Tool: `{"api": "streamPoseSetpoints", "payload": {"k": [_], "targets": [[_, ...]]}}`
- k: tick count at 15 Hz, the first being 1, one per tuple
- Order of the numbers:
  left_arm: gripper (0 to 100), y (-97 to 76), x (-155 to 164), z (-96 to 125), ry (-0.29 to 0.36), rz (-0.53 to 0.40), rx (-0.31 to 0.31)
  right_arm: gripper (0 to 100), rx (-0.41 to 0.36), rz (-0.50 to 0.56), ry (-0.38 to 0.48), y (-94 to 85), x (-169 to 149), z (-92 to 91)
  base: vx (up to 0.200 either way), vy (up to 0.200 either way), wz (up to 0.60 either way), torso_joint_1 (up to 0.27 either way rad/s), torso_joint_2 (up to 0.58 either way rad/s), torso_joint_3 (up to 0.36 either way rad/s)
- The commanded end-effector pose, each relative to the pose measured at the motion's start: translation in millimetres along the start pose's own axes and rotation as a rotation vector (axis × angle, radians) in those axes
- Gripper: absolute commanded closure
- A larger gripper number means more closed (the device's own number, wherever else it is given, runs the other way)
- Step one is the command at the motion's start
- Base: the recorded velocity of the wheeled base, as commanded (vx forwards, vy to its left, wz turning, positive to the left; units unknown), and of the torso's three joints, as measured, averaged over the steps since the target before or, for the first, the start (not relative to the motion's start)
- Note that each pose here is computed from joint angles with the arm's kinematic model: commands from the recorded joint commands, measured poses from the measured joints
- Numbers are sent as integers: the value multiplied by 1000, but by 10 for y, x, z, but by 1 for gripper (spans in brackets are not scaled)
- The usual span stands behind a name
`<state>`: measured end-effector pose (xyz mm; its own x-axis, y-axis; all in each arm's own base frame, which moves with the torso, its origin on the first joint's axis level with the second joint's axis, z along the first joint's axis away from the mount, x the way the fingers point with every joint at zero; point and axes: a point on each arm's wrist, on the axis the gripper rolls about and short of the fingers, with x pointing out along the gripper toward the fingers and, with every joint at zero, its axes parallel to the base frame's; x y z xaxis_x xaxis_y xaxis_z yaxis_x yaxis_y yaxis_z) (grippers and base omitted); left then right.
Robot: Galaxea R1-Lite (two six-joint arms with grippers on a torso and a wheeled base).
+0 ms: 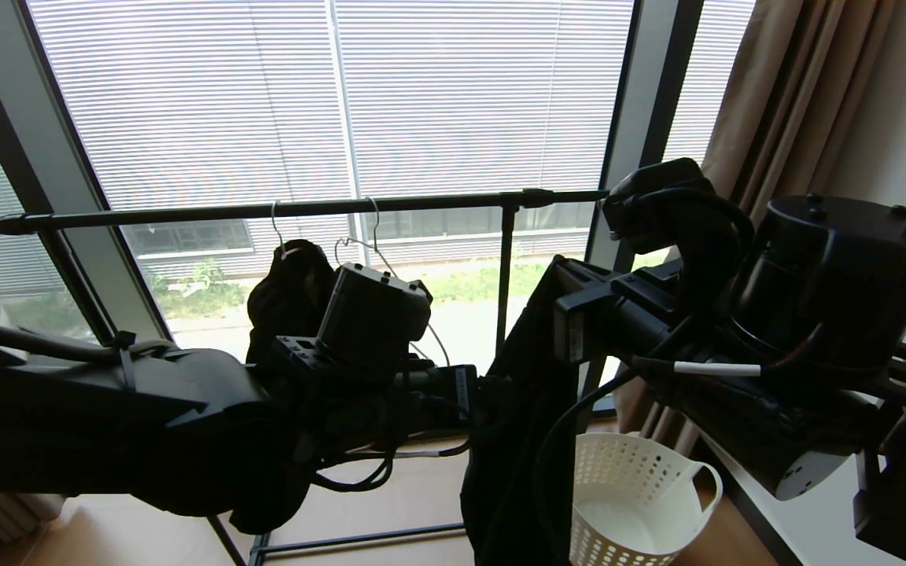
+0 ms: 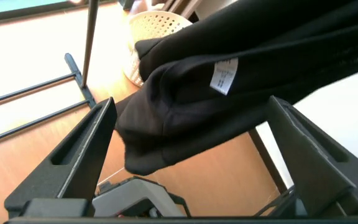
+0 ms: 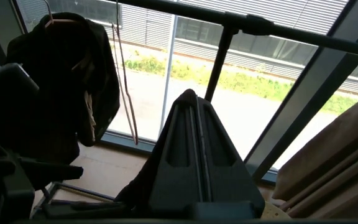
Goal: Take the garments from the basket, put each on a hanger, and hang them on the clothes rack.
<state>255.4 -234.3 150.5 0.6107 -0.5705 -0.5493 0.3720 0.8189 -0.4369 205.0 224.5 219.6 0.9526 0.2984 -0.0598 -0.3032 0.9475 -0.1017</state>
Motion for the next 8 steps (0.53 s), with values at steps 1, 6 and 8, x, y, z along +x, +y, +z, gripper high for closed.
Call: {"api": "streamPoseSetpoints", "payload": {"k": [1,6,8], "targets": [[0,37,246,-27,26,25,-4,100,3,0,-5,-10,-17,17,0,0,0,0,0,0],[0,276,498,-9,20,139,-32,100,17,0,-28,-13,-28,40,0,0,0,0,0,0],[0,291,502,-22,25,147,-33,100,17,-1,-27,-17,-26,40,0,0,0,0,0,0]]}}
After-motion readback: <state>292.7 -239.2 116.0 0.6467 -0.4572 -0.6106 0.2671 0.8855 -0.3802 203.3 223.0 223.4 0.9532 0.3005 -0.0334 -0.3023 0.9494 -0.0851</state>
